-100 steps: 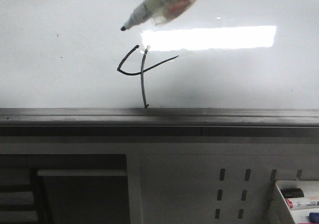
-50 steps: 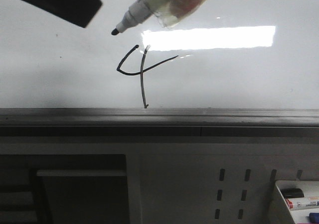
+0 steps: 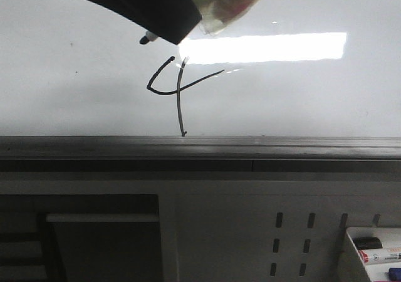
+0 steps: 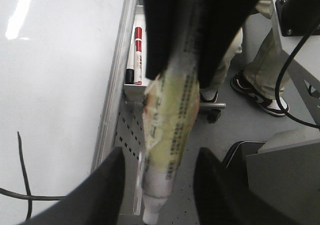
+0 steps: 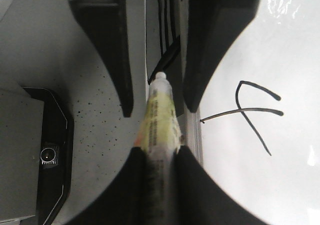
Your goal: Write number 4 on whiteboard
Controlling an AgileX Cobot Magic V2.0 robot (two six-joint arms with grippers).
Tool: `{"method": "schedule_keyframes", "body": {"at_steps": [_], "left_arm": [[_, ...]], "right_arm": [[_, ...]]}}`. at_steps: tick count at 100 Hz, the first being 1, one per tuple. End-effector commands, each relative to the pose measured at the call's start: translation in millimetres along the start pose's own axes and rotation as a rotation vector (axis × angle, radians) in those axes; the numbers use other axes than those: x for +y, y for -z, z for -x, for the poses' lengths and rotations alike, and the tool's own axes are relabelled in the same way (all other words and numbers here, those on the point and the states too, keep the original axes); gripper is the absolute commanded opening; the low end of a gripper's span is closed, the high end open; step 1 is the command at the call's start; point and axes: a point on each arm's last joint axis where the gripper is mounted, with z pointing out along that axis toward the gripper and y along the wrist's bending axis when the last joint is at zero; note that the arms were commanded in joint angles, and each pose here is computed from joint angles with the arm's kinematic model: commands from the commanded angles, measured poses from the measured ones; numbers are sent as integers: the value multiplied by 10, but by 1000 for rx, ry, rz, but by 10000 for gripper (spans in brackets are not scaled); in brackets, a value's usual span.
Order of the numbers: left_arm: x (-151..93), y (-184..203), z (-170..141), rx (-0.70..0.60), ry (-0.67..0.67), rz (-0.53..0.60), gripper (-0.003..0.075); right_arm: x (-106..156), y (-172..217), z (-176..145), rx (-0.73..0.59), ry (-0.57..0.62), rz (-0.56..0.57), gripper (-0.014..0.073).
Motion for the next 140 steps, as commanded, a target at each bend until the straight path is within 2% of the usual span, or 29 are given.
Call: {"method": "schedule_keyframes", "body": {"at_steps": [1, 17, 42, 49, 66, 73, 92, 106, 122, 130, 140], "left_arm": [[-6, 118, 169, -79, -11, 39, 176], [-6, 118, 169, -79, -11, 39, 97], [-7, 118, 173, -84, -7, 37, 38], [-7, 118, 173, -84, -7, 37, 38], [-7, 118, 173, -84, -7, 37, 38], [-6, 118, 169, -79, -11, 39, 38], [31, 131, 131, -52, -21, 63, 38], [177, 213, 5, -4, 84, 131, 38], [406, 416, -200, 21, 251, 242, 38], [471, 549, -298, 16, 326, 298, 38], [505, 713, -478, 5, 434, 388, 38]], "right_arm": [[-29, 163, 106, -71, 23, -74, -72], [-29, 157, 104, -69, 22, -71, -72], [-34, 132, 99, -62, 20, -61, -60], [-31, 128, 95, -60, 19, -58, -10], [-31, 128, 95, -60, 19, -59, 225], [-31, 128, 95, -60, 19, -59, 290], [-11, 275, 106, -66, 31, -105, 302], [29, 544, 53, -33, 5, -231, 302], [65, 888, -66, 19, -116, -429, 302], [113, 1005, -118, 28, -174, -476, 302], [162, 1068, -152, 39, -202, -483, 302]]}}
